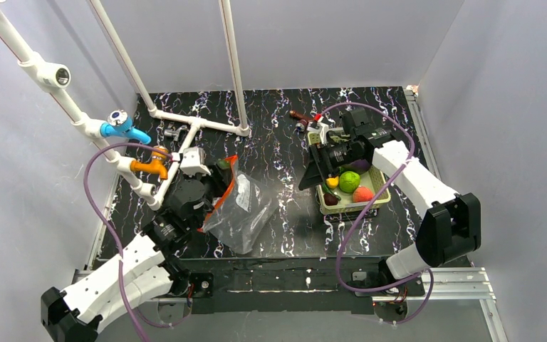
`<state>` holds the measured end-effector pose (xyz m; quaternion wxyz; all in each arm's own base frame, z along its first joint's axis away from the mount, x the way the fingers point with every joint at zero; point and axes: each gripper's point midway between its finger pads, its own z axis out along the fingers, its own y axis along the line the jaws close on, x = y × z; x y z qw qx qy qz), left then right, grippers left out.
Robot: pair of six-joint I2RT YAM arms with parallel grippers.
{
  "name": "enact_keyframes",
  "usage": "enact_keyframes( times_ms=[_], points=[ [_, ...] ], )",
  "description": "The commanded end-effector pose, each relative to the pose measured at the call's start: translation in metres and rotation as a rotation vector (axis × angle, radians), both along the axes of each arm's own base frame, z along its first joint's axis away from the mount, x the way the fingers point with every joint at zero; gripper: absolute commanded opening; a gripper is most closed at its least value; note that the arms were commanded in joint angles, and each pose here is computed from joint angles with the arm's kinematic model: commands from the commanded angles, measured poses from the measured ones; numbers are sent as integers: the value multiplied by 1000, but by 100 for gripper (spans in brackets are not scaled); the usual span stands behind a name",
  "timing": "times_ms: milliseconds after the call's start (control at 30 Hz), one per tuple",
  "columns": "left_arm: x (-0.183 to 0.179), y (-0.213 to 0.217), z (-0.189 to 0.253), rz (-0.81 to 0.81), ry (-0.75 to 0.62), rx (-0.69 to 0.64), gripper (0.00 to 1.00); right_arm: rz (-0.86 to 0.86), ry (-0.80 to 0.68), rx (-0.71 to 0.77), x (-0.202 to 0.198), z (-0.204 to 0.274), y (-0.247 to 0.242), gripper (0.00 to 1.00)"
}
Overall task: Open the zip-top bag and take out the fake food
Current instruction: Pick up the fake vegetable from the zipper food storage bag.
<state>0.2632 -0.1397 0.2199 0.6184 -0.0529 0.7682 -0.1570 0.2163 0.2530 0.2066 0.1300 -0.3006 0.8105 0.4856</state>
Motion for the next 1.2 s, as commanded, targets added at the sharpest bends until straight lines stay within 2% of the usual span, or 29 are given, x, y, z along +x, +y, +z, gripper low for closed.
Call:
enact_keyframes(
  times_ms=[0, 67, 200, 267, 367, 533, 667, 800, 967, 1167],
  points=[
    [10, -8, 24, -2, -28, 7, 0, 10, -32, 64, -5, 24, 0, 84],
    [13, -19, 22, -59, -18, 59, 0, 11, -35, 70, -7, 26, 0, 84],
    [26, -21, -2, -99, 87, 352, 0, 6, -36, 69, -6, 24, -1, 84],
    [33, -27, -5, -130, 77, 427, 0, 4, -34, 64, -4, 23, -1, 84],
    [46, -45, 16, -171, -3, 409, 0, 3, -30, 61, -4, 21, -1, 84],
    [69, -75, 81, -190, -121, 319, 0, 0, -30, 67, -3, 24, -2, 84],
    [87, -93, 106, -190, -139, 320, 0, -17, -34, 81, 3, 29, -7, 84],
    [101, -93, 98, -178, -99, 461, 0, -43, -48, 92, 9, 32, -13, 84],
    [105, -79, 65, -177, 26, 687, 0, -71, -57, 81, 17, 27, -17, 84],
    [94, -66, 41, -182, 119, 733, 0, -75, -59, 75, 19, 25, -17, 84]
  ],
)
